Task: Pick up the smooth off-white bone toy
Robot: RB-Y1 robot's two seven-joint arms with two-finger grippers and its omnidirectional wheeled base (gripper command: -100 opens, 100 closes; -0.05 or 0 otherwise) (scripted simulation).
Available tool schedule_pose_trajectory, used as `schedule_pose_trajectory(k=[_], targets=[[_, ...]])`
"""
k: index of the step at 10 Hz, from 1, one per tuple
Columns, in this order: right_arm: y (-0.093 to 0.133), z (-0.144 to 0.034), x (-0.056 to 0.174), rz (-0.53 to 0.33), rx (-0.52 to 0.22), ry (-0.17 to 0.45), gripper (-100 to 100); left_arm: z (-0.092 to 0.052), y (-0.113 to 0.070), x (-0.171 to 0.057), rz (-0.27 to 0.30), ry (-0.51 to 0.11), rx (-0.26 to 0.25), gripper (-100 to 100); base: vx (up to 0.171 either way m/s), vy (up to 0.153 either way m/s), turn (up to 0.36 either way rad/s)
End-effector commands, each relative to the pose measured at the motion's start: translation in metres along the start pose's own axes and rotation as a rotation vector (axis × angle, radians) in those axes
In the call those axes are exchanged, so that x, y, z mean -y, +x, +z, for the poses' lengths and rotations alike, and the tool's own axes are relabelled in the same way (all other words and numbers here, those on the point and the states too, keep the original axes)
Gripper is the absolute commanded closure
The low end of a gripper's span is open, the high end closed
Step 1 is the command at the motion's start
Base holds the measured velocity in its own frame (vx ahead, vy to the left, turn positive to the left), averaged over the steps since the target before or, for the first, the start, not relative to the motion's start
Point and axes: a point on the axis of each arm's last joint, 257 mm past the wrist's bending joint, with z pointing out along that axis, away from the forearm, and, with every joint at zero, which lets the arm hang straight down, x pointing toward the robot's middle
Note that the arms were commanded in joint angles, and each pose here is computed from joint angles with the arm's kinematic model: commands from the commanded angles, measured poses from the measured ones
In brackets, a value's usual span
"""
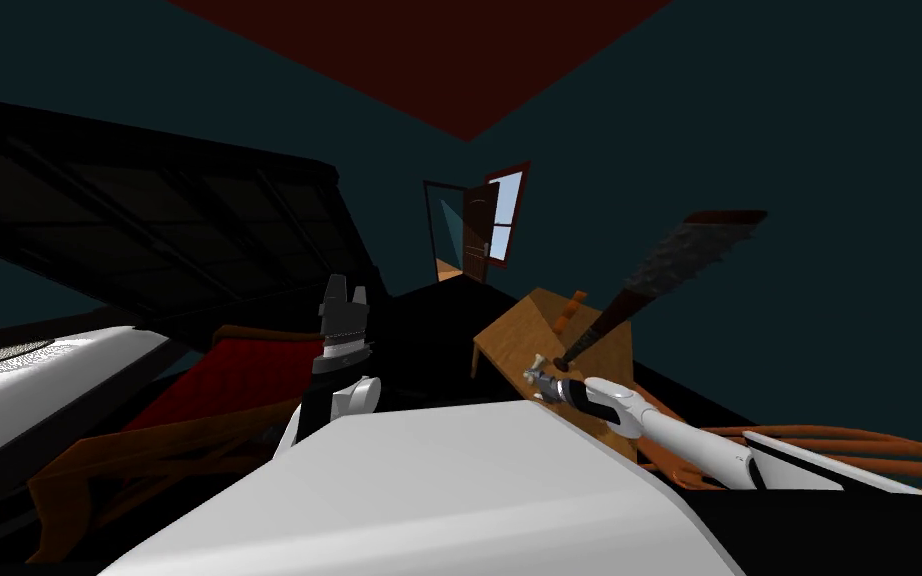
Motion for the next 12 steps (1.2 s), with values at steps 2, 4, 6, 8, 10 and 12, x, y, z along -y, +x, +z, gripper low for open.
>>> schedule_pose_trajectory(k=[2,4,6,8,10,12], targets=[[0.044,-0.024,-0.032,-0.095,-0.095,-0.086,-100,0.0,0.0,0.0,0.0,0.0,0.0,0,0.102,0.015,0.204],[0.067,-0.038,-0.05,-0.125,-0.146,-0.131,-100,0.0,0.0,0.0,0.0,0.0,0.0,0,0.101,-0.003,0.201],[0.083,-0.049,-0.063,-0.153,-0.181,-0.167,-100,0.0,0.0,0.0,0.0,0.0,0.0,0,0.044,0.006,0.089],[0.095,-0.059,-0.075,-0.175,-0.209,-0.199,-100,0.0,0.0,0.0,0.0,0.0,0.0,0,0.045,0.002,0.099],[0.112,-0.076,-0.104,-0.207,-0.251,-0.266,-100,0.0,0.0,0.0,0.0,0.0,0.0,0,0.059,0.014,0.174],[0.111,-0.075,-0.107,-0.201,-0.247,-0.266,-100,0.0,0.0,0.0,0.0,0.0,0.0,0,0.047,-0.001,0.05]])
